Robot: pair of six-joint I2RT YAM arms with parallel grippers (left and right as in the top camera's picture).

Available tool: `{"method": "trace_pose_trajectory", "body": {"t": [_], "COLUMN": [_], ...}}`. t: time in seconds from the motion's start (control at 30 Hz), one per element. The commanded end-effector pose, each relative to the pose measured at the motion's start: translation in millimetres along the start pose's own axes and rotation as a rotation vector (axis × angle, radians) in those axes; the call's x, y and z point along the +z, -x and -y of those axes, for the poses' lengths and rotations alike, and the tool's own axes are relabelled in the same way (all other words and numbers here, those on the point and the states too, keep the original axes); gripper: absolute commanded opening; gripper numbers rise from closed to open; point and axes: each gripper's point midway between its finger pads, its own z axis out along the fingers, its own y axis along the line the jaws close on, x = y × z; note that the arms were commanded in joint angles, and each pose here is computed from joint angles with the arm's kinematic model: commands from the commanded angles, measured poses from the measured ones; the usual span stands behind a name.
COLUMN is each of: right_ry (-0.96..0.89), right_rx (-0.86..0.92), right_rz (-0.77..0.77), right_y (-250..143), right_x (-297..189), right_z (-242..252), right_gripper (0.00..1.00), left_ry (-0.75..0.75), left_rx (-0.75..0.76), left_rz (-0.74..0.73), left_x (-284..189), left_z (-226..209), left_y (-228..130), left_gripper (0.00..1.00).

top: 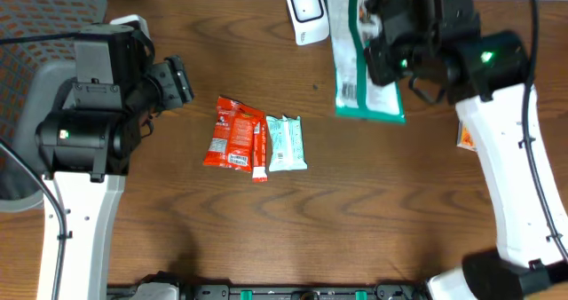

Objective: Scan the item barcode
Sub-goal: 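Lift the glove pack with the right gripper up to the scanner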

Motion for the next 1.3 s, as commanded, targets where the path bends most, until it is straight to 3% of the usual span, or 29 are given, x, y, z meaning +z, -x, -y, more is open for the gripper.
{"method": "trace_pose_trajectory", "body": {"t": [0.0, 0.03, 0.27, 0.6, 0.77, 0.97, 1.27], "right_ry": [-0.108, -0.127, -0.214, -0.385, -0.549, -0.663, -0.717], "right_rx": [-0.048, -0.061, -0.201, -0.542, -0.667, -0.695, -0.765], "right_rz": [0.041, 0.057, 0.134, 0.097, 0.162, 0.239, 0.241], "right_y": [31, 39, 79, 106, 138, 157, 147], "right_x": [-10, -13, 4, 99, 150, 193, 262], "right_z": [12, 14, 8, -2, 1, 5, 7], "right_gripper": [0.01, 0.01, 0.01, 0.01, 0.01, 0.01, 0.01], "left_ry": [0.033, 0.033, 0.033, 0.034, 0.033, 0.034, 0.033], "left_rx": [-0.026, -0.026, -0.026, -0.026, -0.026, -0.026, -0.026], "left_rz": [0.002, 0.002, 0.002, 0.002, 0.002, 0.002, 0.002], "left_x": [1, 1, 1, 1, 2, 1, 2], "left_z": [-7, -7, -7, -7, -7, -7, -7], "left_y": [1, 1, 1, 1, 1, 1, 1], "left_gripper": [0.77, 0.88, 0.88, 0.89, 0.89, 0.89, 0.89]}}
